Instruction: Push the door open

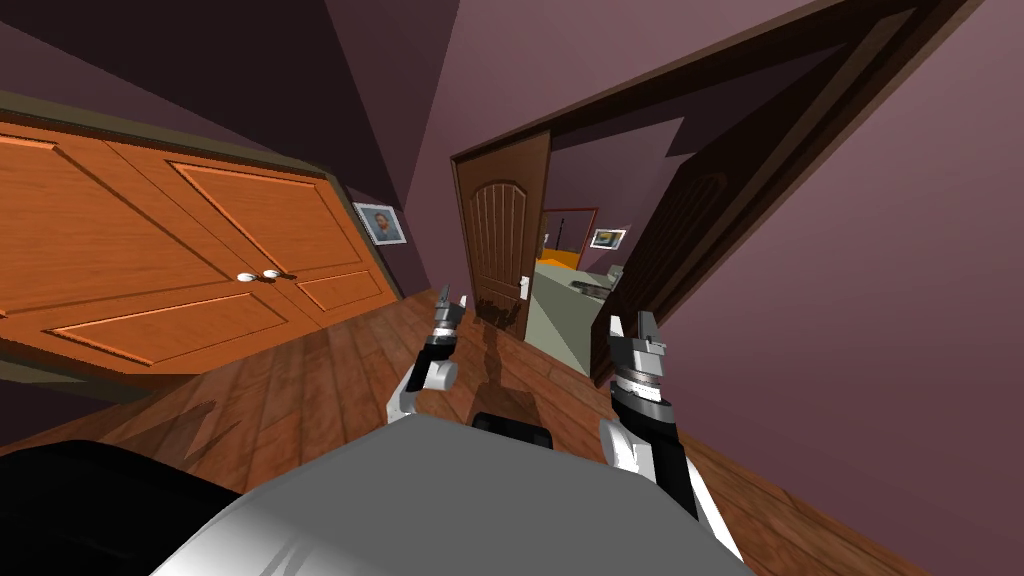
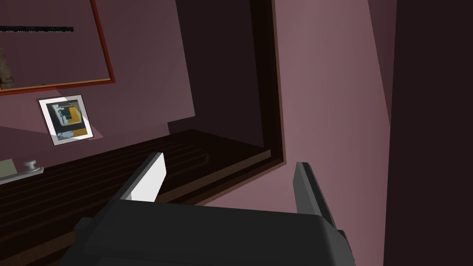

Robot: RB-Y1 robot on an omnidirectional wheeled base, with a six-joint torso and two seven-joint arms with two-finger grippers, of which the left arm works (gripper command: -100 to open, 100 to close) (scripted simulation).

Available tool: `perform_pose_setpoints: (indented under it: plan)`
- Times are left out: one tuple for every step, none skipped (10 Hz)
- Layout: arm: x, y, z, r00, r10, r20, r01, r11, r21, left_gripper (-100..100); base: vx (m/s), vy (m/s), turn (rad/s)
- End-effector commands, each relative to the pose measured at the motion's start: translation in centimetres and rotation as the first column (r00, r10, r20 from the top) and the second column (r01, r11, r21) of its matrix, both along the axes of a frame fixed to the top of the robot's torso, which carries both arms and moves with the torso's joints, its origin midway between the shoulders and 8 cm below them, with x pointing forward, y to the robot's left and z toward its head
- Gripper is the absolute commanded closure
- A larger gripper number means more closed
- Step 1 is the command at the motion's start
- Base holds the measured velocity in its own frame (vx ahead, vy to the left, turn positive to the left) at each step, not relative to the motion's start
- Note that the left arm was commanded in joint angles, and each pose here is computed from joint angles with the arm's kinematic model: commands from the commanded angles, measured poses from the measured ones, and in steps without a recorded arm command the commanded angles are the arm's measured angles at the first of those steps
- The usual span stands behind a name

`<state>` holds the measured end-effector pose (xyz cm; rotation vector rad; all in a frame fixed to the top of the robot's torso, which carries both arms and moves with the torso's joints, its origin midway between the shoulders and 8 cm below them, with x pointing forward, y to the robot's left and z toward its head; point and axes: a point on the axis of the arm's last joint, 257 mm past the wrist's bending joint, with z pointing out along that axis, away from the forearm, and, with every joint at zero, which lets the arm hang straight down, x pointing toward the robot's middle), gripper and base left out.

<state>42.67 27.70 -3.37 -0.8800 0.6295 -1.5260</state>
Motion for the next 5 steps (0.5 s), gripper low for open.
perform_pose_setpoints:
  plan:
    - [0.3, -0.3, -1.1, 0.9999, -0.004, -0.016, 0.004, 1.0000, 0.002, -100, 0.058, 0.022, -0.028]
    - [1.1, -0.6, -1.9, 0.9994, -0.012, -0.031, 0.012, 0.9999, 0.005, -100, 0.039, 0.019, -0.033]
    - [1.8, -1.0, -2.3, 0.9990, -0.019, -0.039, 0.019, 0.9998, 0.008, -100, 0.067, 0.019, -0.056]
    - [2.5, -1.3, -2.9, 0.9984, -0.027, -0.050, 0.027, 0.9996, 0.012, -100, 0.102, 0.025, -0.061]
    - [2.7, -1.3, -3.5, 0.9976, -0.026, -0.064, 0.027, 0.9996, 0.011, -100, 0.066, 0.023, -0.020]
